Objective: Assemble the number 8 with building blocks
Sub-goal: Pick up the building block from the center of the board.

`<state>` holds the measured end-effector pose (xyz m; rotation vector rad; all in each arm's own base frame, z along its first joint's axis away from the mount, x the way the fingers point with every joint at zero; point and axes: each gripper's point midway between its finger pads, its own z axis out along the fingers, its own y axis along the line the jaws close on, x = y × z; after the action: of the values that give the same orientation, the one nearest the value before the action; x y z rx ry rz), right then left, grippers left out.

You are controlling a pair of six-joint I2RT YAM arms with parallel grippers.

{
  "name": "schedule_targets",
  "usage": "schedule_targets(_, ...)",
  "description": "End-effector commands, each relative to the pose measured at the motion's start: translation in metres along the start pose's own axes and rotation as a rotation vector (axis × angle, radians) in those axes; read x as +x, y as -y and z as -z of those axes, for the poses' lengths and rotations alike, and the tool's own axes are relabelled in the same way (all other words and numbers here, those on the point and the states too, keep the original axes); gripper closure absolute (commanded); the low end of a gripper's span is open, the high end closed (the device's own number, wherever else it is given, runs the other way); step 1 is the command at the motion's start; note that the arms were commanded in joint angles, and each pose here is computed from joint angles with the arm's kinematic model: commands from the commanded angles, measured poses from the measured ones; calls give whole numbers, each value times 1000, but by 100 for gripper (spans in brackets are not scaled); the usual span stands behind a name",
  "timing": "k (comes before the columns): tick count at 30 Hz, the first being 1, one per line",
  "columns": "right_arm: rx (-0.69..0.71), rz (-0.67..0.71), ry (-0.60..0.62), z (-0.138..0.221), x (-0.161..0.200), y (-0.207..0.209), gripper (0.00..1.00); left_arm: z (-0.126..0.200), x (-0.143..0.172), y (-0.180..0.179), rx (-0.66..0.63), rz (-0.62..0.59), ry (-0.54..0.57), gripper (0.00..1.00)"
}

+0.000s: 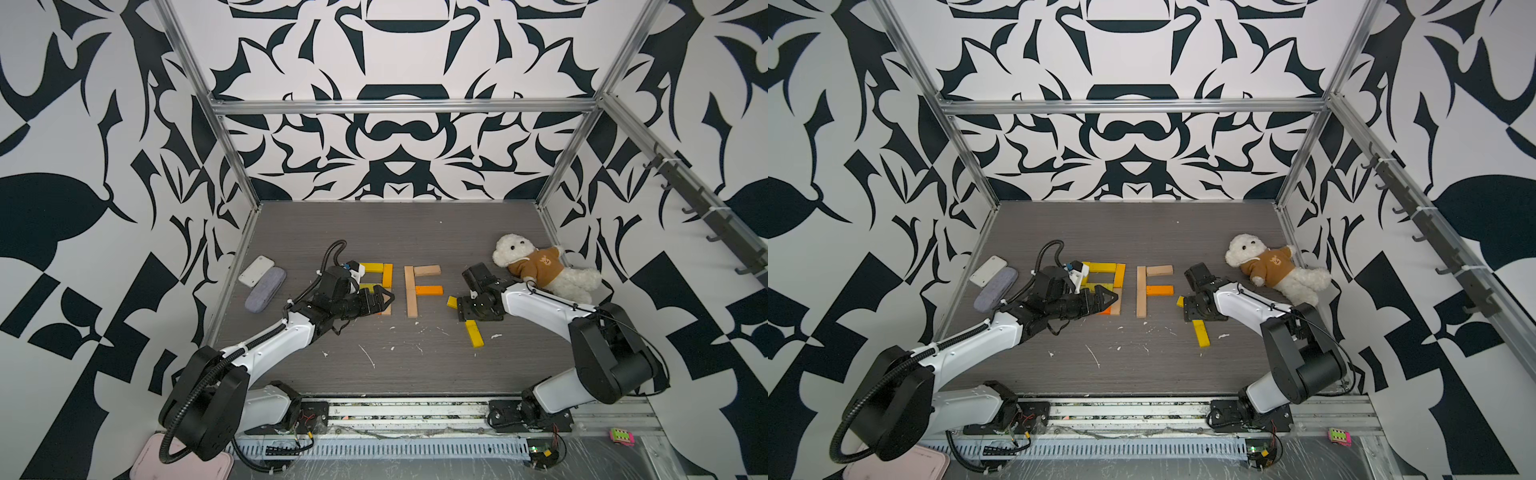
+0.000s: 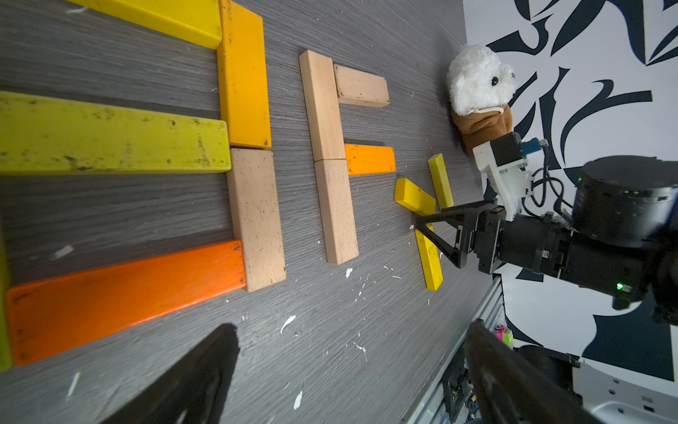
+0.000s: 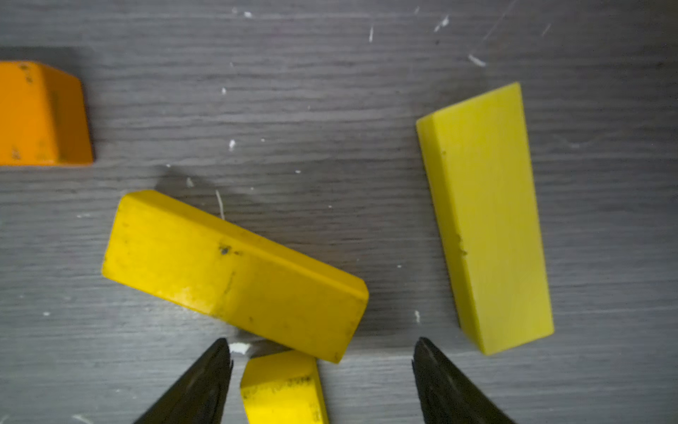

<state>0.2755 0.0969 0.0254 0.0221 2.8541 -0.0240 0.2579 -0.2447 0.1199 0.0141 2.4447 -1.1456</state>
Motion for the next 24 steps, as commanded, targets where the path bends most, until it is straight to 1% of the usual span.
schedule_targets(1, 3, 11, 43, 8, -20, -4, 14, 2, -4, 5, 14, -8, 21, 1)
schedule_targets(4, -49, 26, 39, 5, -26, -15, 14, 2, -4, 6, 18, -10, 24, 1)
schedule_targets(8, -36, 31, 30, -1, -34, -17, 14, 4, -4, 7, 19, -11, 27, 1)
schedule_targets(11, -22, 20, 35, -2, -40, -14, 18, 6, -3, 5, 14, -13, 30, 1)
schedule_targets(17, -59, 2, 39, -4, -48, -12, 26, 6, -1, 2, 6, -8, 28, 0)
schedule_targets(20, -88, 6, 46, -3, -54, -13, 37, 5, -2, 3, 8, -9, 30, 1)
schedule_targets(24, -109, 8, 48, -3, -61, -15, 54, 5, -3, 4, 11, -7, 27, 1)
